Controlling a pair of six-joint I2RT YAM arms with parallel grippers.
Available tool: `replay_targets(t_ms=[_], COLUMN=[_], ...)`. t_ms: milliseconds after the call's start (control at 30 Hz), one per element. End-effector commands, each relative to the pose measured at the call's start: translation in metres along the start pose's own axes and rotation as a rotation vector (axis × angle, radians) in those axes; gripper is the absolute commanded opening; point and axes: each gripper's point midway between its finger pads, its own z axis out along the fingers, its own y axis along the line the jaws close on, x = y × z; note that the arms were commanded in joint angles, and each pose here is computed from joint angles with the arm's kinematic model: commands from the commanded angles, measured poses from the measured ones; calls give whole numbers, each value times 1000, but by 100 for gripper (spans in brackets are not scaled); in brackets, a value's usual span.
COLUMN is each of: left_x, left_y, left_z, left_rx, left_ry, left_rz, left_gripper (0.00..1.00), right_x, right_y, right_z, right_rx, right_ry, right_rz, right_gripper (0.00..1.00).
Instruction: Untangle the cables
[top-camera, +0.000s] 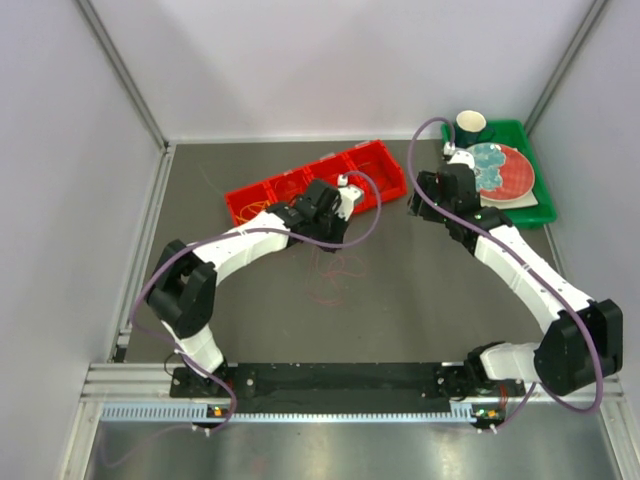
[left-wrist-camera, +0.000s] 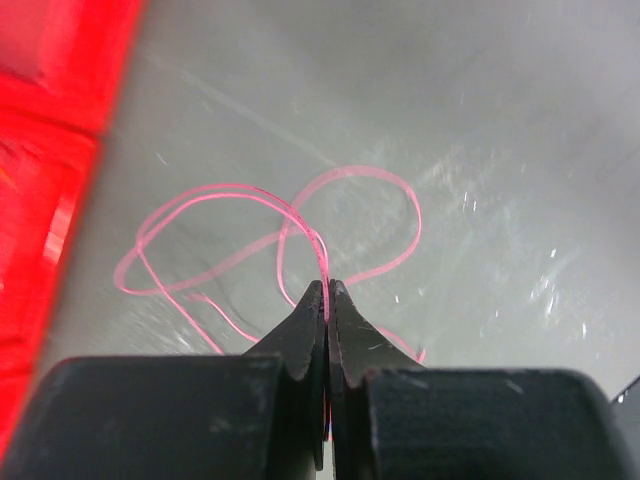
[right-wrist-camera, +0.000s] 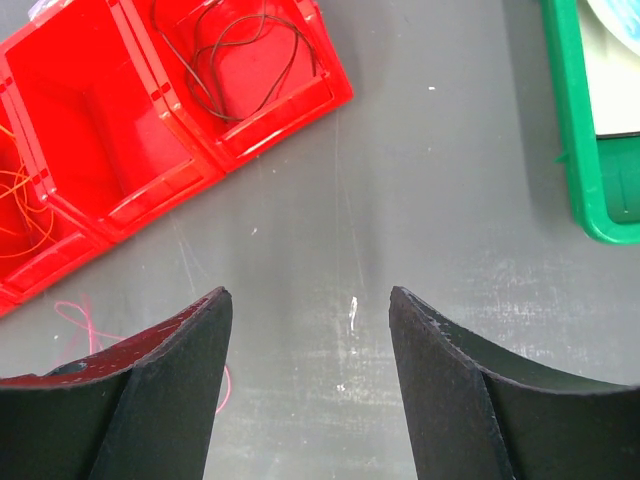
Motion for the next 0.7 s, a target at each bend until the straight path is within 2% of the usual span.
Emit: replay_targets(t_ms=[0,33,67,167,233,300,367,667], left_x=[40,46,51,66,75,80,82,89], left_y=[-17,-17,-14,-17,-16,-15,-12,5], left_z=[9,12,14,22,26,29,31,46], left_rx=[34,20,-9,-14,-25,-37,-50,-115], left_ry=[105,120,128,160,183,194,191,221], left_rz=[-35,-20,-7,22,38,50,58,103], left_gripper=[0,0,23,53,62,68,69,65], right_x=[-17,-16,-16,-15,-14,-14,-13,-8], right_y=[9,9,10,12,13,14,14,16], right_z=[-5,-4,-3,-1,0,1,2,4], right_rx=[-38,-39,-43,-49,-52,-55,-56,-68], right_ry=[-36,-32,-33,-24,-16,-16,-9,5], right_rz=[19,18,19,19,18,20,18,23], right_gripper=[64,64,64,64,64,64,64,64])
